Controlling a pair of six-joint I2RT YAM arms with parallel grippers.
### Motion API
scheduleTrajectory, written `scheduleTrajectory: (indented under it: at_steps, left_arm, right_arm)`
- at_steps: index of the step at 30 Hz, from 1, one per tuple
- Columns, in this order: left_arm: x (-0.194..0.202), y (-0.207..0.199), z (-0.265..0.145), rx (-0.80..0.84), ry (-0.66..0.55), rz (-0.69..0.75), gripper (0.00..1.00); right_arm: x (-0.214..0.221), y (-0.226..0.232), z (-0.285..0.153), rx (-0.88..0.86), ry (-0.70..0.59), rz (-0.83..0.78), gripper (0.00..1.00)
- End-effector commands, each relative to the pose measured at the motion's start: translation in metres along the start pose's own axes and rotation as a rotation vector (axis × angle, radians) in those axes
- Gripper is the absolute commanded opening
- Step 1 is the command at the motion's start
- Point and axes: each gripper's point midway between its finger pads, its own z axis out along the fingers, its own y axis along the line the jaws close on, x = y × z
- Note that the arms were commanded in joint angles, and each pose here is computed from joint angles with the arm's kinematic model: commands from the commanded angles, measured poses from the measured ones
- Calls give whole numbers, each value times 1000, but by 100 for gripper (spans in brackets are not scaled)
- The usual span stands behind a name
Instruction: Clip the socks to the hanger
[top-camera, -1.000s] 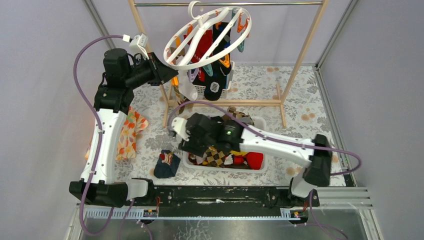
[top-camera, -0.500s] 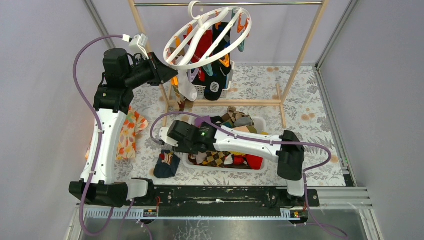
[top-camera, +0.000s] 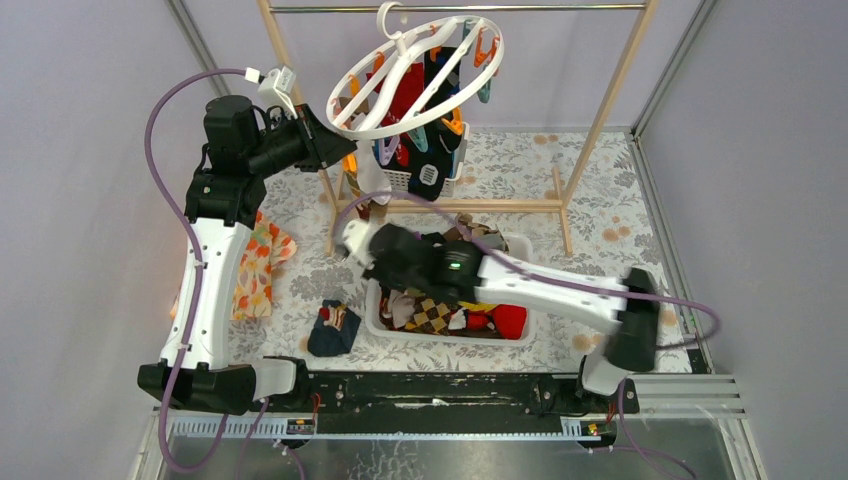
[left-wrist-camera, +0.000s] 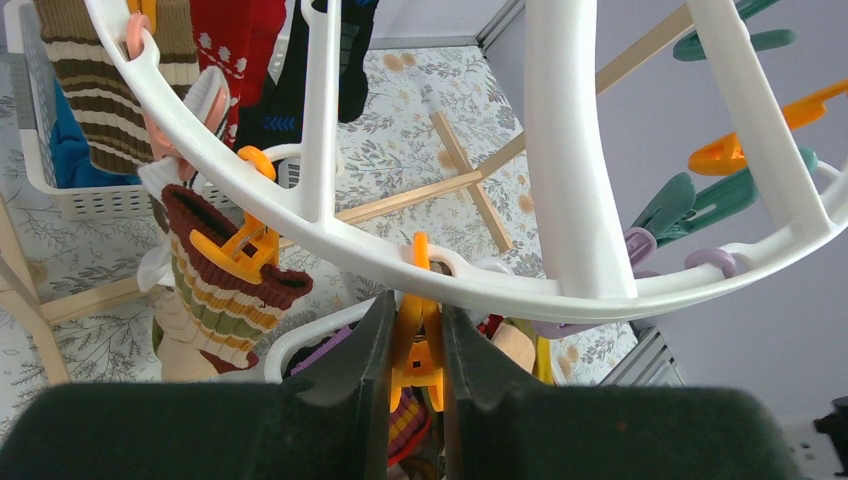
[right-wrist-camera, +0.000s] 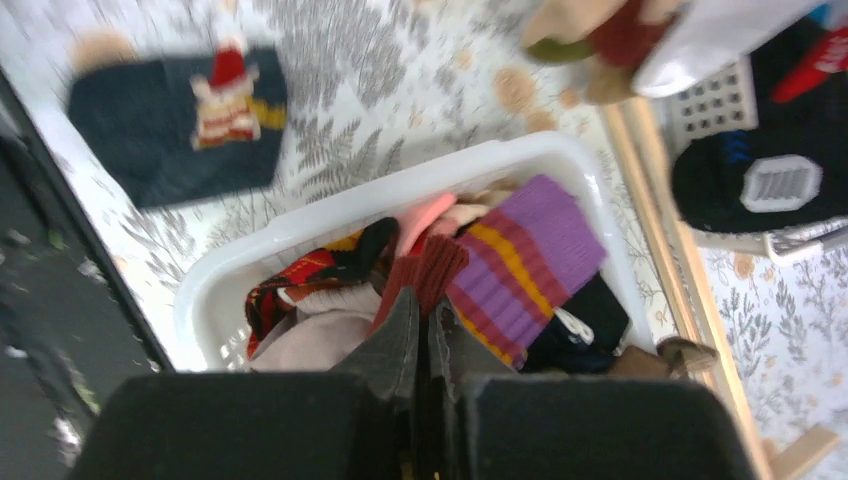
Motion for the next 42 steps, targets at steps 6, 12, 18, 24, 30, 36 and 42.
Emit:
scheduleTrajectory:
  at_steps: [6, 12, 18, 24, 30, 36, 42]
  left_arm:
    - [-4, -9, -5, 22, -6, 19, 0]
    - [-3, -10, -6, 31, -2, 16, 0]
    - [-2, -11, -5, 37, 4, 15, 0]
    - [2, -7, -5, 23, 6, 26, 0]
    - [3, -3, -3, 13, 15, 23, 0]
    - [1, -6, -4, 23, 12, 25, 0]
    - [5, -8, -5, 35, 20, 25, 0]
  right_arm:
    - [-110, -71, -155, -112, -842, 643, 0]
    - [-96, -80, -170, -279, -986, 917, 0]
    - [-43, -84, -130, -222, -884, 1123, 0]
    - [18, -91, -98, -142, -821, 1279, 0]
    - [38, -85, -79, -158, -760, 1283, 2]
    - [22, -86, -85, -198, -756, 1201, 15]
    - [-11, -84, -104, -356, -858, 1147, 5]
